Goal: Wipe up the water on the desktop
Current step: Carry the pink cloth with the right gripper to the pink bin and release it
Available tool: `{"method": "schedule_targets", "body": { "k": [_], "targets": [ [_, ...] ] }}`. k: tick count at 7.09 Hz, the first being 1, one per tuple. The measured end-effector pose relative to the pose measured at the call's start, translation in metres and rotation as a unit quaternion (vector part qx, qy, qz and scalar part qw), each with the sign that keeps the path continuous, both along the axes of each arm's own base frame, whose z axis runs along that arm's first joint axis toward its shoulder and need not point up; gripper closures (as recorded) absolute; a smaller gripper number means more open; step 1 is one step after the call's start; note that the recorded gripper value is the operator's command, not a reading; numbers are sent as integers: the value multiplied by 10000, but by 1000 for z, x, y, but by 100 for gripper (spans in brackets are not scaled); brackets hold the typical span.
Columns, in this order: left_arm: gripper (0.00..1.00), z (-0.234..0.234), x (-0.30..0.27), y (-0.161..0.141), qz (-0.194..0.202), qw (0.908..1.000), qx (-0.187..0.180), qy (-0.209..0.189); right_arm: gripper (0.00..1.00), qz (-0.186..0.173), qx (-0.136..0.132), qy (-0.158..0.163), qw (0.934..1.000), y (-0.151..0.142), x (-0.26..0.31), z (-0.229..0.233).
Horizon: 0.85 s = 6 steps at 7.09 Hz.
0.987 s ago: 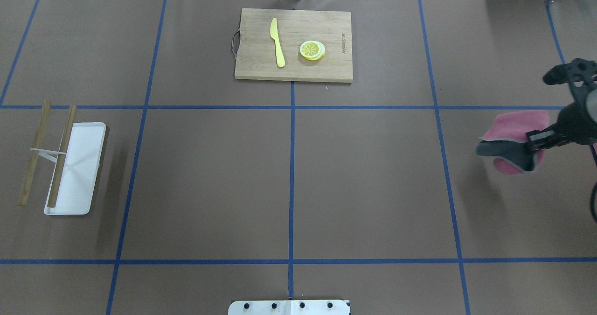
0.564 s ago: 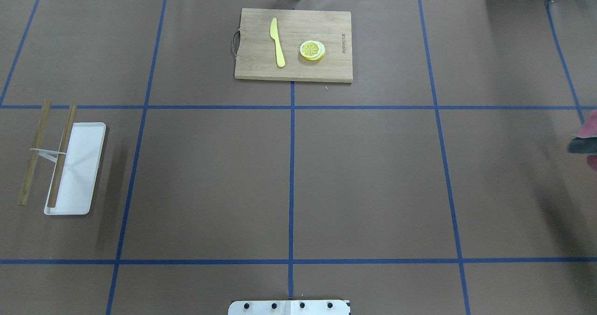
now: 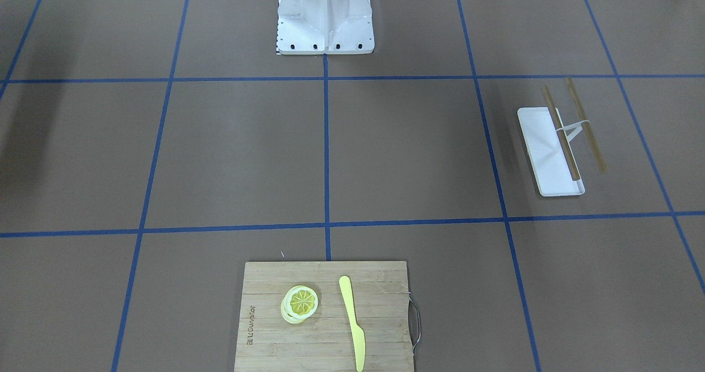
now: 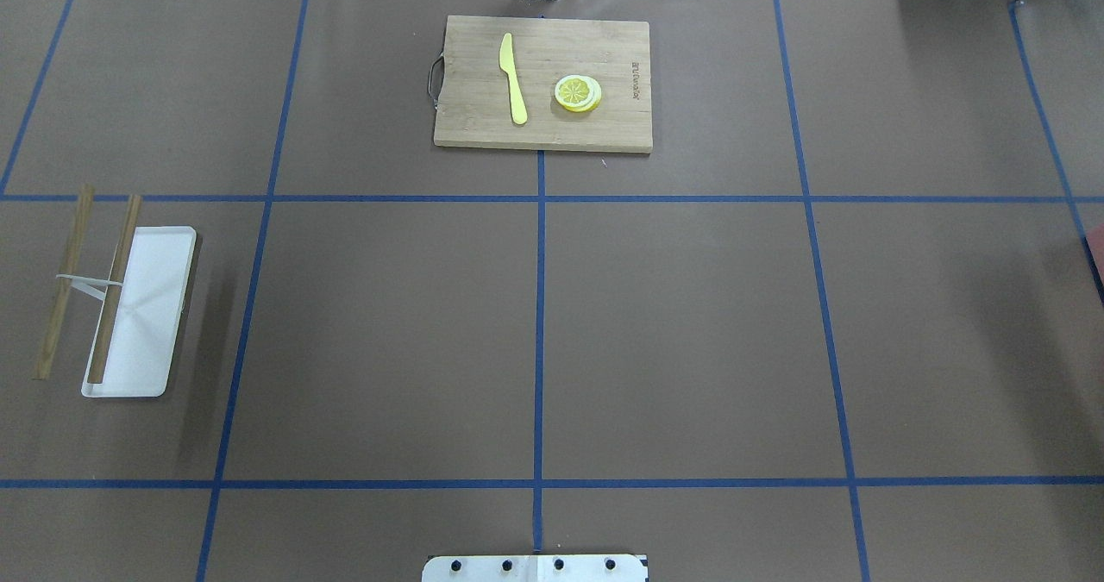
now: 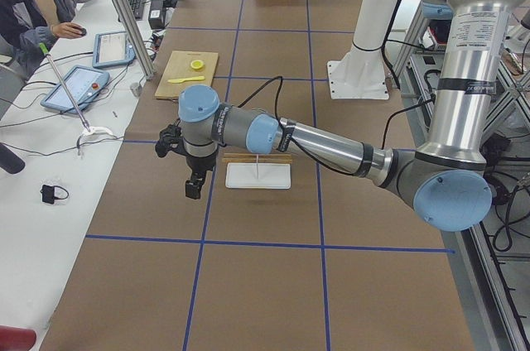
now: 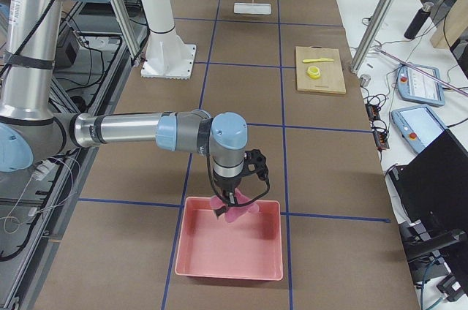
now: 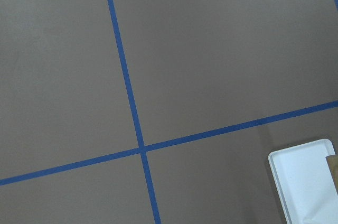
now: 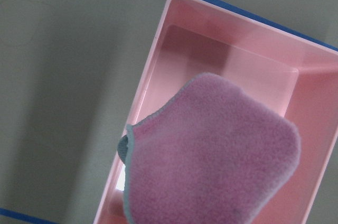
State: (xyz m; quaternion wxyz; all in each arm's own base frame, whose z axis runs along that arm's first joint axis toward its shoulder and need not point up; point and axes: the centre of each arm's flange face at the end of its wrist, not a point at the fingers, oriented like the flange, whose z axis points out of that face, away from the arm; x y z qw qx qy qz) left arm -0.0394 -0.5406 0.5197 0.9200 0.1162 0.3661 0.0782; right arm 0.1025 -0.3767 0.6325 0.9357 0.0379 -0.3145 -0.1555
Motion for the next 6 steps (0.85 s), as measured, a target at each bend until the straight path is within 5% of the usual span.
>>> {"method": "schedule_targets", "body": {
  "k": [2,6],
  "targets": [
    [2,0,0,1,0,10000,-1,0,1,43,-301,-23,9995,7,10,36],
    [2,5,-1,4,-11,10000,-45,-1,0,112,-471,-67,9988,4,14,56]
  ]
}}
